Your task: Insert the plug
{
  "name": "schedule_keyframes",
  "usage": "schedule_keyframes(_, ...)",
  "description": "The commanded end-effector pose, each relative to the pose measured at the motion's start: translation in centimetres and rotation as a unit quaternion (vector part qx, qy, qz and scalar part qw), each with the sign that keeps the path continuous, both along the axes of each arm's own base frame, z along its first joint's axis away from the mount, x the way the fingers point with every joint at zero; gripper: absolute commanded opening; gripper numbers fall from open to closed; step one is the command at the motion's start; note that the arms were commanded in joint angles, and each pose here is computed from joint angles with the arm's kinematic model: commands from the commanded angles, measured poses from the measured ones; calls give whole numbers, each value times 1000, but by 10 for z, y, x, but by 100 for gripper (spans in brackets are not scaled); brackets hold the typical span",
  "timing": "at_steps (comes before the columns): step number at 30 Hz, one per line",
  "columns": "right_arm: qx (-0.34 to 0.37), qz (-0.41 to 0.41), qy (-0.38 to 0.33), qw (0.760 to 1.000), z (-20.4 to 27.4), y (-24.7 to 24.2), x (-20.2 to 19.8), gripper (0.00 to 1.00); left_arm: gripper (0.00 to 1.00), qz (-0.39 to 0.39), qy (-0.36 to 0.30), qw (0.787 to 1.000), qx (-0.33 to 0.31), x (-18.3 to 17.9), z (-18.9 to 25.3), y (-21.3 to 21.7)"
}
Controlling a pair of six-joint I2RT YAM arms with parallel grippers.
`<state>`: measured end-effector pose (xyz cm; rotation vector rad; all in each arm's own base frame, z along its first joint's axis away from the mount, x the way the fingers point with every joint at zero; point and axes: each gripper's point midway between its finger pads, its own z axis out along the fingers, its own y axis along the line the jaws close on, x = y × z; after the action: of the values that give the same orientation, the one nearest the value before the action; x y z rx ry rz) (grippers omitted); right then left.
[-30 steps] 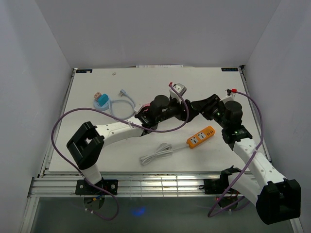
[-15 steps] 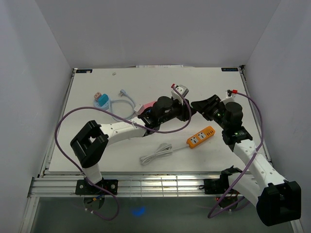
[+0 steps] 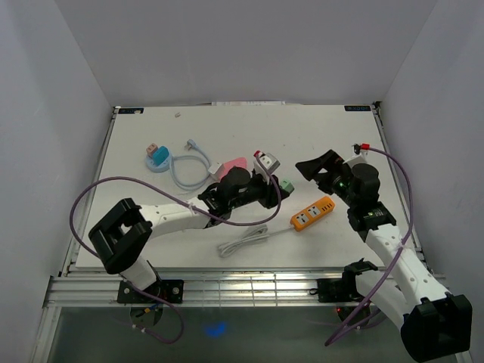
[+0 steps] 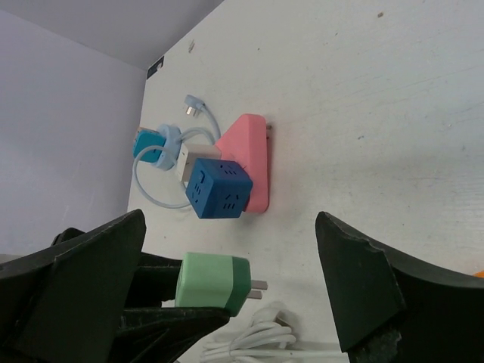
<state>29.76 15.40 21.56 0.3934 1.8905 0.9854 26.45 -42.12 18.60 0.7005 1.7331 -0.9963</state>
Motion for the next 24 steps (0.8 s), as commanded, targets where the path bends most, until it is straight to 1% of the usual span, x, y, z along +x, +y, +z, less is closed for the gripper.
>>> schedule_keyframes(1,-38,-19,-34,999,6,-13,-2,98,0,-37,-37,998,-35,-25,32,15)
schedule_keyframes(4,-59,-33,-38,997,6,-22,-4,98,0,-43,-54,997,-41,-36,39,28)
schedule_keyframes(5,-70,-33,-39,996,5,-24,-4,98,0,-58,-51,996,-34,-45,29,33)
schedule_keyframes(6,-76,-35,-42,996,6,-25,-4,98,0,-64,-61,995,-41,-49,35,37)
schedule_keyframes(12,-124,-53,-47,990,-9,-39,-4,98,0,-82,-81,993,-15,-59,18,47)
schedule_keyframes(13,-132,-67,-45,988,-12,-45,-2,98,0,-83,-82,993,-8,-59,13,47)
schedule_keyframes(20,-155,-90,-52,983,-18,-57,-6,98,0,-105,-86,991,9,-59,1,33)
schedule_keyframes(24,-166,-90,-45,981,-26,-60,-7,98,0,-116,-90,989,15,-61,-1,22)
